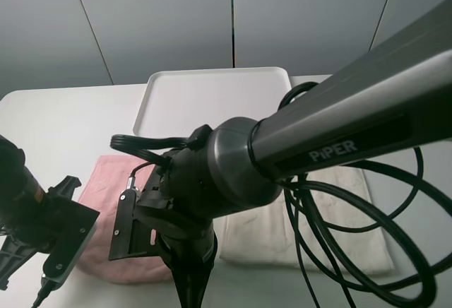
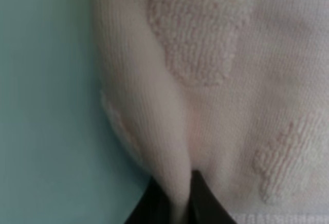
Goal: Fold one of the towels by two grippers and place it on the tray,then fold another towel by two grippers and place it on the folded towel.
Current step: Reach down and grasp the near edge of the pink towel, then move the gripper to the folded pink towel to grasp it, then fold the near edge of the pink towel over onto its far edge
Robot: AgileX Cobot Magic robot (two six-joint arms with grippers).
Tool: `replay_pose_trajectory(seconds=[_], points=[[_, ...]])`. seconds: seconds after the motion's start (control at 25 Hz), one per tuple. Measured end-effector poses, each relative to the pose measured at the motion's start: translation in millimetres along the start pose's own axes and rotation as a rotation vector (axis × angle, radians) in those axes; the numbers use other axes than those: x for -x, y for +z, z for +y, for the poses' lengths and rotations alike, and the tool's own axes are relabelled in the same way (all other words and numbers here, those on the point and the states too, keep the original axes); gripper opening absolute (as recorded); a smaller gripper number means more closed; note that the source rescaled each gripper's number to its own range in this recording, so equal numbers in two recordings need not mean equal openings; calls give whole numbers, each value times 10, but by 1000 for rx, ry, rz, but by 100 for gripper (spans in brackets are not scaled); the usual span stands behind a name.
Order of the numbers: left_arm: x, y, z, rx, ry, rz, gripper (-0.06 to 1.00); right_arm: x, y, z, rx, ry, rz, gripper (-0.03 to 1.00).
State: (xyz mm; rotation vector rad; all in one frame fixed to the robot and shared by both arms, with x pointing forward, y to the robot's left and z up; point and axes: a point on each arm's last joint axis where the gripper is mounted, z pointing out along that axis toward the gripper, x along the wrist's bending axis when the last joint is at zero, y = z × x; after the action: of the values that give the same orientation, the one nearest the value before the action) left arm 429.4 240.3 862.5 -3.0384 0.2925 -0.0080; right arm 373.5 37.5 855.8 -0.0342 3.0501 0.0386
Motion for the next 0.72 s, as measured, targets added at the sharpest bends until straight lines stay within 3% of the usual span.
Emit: replay_pose_trajectory(seconds=[0.28, 0.48, 0.72], points=[[62, -125, -17, 7, -93, 12, 3, 40, -171, -11, 41, 41, -12, 0], [59, -281, -14, 43, -170, 80, 3, 199, -409, -98, 67, 144, -28, 0], [11, -485, -6, 128, -401, 226, 3, 331, -672, -192, 104, 252, -48, 0]])
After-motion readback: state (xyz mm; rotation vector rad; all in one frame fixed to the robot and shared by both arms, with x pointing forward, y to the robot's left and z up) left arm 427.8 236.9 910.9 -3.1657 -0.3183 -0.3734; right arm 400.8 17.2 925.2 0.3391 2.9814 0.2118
